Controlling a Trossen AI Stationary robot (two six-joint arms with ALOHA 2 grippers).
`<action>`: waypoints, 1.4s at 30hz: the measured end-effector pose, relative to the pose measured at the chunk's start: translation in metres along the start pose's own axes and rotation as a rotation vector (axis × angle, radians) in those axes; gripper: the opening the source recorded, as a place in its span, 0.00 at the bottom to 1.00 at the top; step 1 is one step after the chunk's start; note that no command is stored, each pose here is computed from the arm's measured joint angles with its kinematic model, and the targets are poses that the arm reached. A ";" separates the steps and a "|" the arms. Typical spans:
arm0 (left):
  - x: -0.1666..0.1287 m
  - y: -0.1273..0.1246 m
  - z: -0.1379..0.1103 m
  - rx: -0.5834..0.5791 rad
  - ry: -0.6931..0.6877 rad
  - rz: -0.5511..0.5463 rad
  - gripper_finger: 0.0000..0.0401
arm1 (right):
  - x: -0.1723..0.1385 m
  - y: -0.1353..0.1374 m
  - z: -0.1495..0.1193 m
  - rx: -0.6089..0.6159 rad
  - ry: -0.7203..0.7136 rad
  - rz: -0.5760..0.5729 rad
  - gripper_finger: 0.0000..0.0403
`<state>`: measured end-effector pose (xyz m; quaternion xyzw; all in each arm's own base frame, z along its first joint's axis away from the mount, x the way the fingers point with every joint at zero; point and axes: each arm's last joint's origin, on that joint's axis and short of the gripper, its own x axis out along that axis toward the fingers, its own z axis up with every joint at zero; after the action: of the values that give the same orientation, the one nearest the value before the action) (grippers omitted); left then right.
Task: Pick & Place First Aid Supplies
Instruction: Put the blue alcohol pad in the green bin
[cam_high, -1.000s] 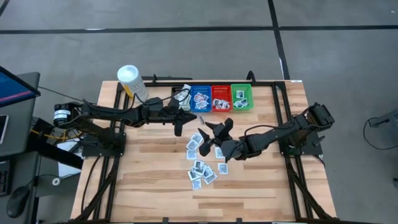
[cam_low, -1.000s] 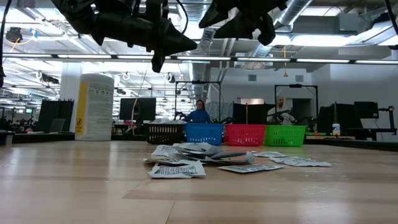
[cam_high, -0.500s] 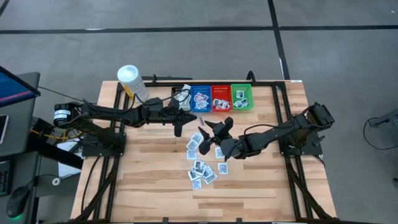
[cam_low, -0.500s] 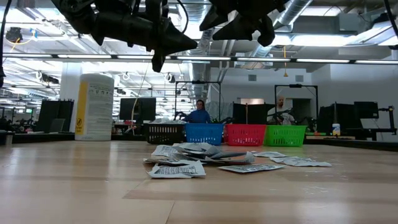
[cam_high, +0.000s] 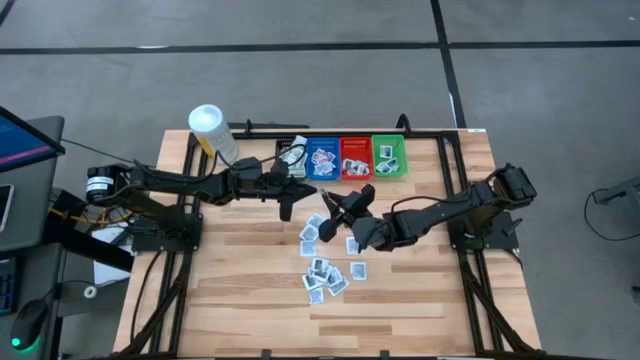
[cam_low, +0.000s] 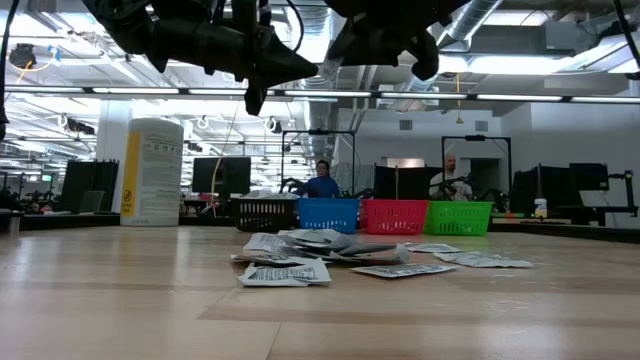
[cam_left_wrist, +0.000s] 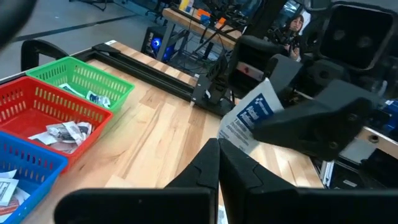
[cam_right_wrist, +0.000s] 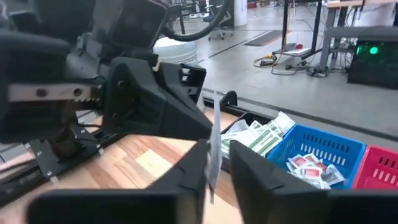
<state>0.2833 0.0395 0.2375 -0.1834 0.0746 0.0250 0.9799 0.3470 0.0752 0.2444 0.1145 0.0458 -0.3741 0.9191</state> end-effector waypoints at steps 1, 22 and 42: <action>0.000 0.000 0.000 0.000 -0.002 -0.003 0.01 | 0.001 0.000 0.000 0.006 0.003 0.004 0.10; 0.000 -0.001 0.002 0.010 -0.015 -0.014 0.16 | 0.008 -0.002 0.001 0.035 0.052 0.084 0.00; -0.013 0.006 0.018 0.035 -0.076 0.018 0.46 | -0.024 -0.061 0.044 -0.064 0.187 -0.109 0.00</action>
<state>0.2722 0.0516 0.2542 -0.1645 0.0396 0.0394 0.9848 0.2871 0.0380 0.2808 0.1170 0.1493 -0.4094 0.8924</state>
